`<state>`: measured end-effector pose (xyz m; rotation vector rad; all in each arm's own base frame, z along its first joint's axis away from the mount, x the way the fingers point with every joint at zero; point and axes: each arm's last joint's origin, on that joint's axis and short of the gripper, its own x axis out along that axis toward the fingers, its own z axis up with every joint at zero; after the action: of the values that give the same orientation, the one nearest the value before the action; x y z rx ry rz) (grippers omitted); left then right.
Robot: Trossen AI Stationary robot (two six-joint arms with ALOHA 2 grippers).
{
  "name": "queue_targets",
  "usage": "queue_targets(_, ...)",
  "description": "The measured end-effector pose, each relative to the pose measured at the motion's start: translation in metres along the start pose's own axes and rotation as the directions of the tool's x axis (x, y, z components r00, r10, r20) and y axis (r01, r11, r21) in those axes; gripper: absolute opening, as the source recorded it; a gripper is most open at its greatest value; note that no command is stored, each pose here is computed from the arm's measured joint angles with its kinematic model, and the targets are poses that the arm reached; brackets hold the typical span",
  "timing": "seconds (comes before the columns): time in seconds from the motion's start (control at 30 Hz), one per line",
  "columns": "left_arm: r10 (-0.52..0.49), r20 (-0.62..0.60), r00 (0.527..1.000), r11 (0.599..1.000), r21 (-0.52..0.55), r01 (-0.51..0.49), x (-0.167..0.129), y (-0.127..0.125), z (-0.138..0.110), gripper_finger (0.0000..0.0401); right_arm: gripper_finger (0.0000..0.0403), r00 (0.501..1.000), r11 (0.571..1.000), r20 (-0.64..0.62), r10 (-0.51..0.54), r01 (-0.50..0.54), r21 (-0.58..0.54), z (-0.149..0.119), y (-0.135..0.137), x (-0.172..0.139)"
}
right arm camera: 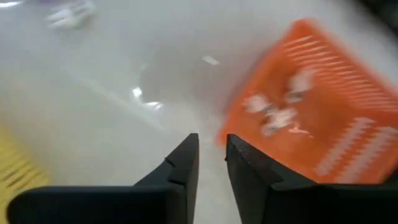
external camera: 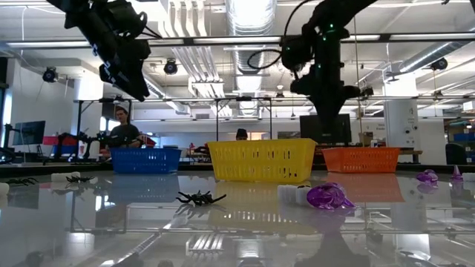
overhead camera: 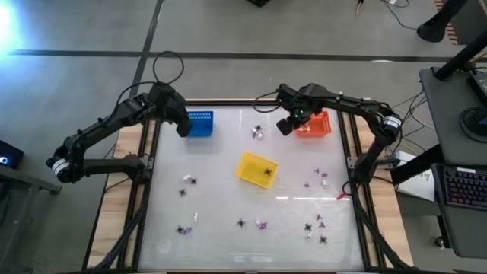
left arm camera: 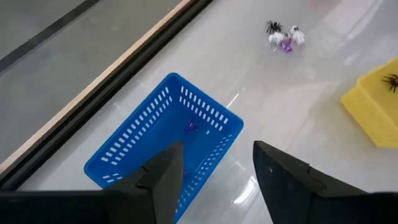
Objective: Sort Halloween decoration
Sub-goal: Put the black spider toy into the yellow bin
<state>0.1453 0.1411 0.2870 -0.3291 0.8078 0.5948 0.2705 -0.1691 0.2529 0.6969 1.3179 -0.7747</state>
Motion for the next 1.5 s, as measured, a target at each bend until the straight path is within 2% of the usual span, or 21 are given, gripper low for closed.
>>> queue_targets(0.1,-0.034,-0.001,0.999,0.999,0.002,0.034,0.000,-0.001,0.000,0.0170,0.0095,0.999,0.999,-0.015,0.050,-0.050,-0.006,-0.011,0.013,-0.009)
queue_targets(0.27,-0.132,-0.009,0.991,0.991,0.003,0.132,0.000,-0.004,-0.001,0.0158,0.0111,0.997,0.999,-0.073,0.035,-0.032,0.040,-0.042,0.033,-0.026)
queue_targets(0.6,-0.126,-0.006,0.992,0.988,0.095,0.126,0.000,-0.004,-0.001,0.0149,0.0119,0.996,0.995,-0.078,0.054,-0.047,0.091,-0.112,0.088,-0.047)
queue_targets(0.9,-0.123,-0.001,0.992,0.979,0.162,0.121,0.000,-0.004,-0.001,0.0149,0.0146,0.992,0.987,-0.121,0.026,-0.007,0.158,-0.175,0.135,-0.042)
queue_targets(1.07,-0.123,0.002,0.992,0.979,0.163,0.121,0.000,-0.004,0.000,0.0149,0.0147,0.984,0.981,-0.178,0.015,0.021,0.195,-0.211,0.155,-0.036)
queue_targets(1.33,-0.123,0.002,0.992,0.979,0.164,0.121,0.000,-0.004,0.000,0.0149,0.0146,0.977,0.989,-0.209,0.028,0.003,0.147,-0.261,0.185,-0.020)
queue_targets(1.5,-0.123,-0.002,0.992,0.979,0.163,0.121,0.000,-0.004,-0.001,0.0149,0.0146,0.976,0.993,-0.216,0.000,0.026,0.117,-0.281,0.195,-0.007)
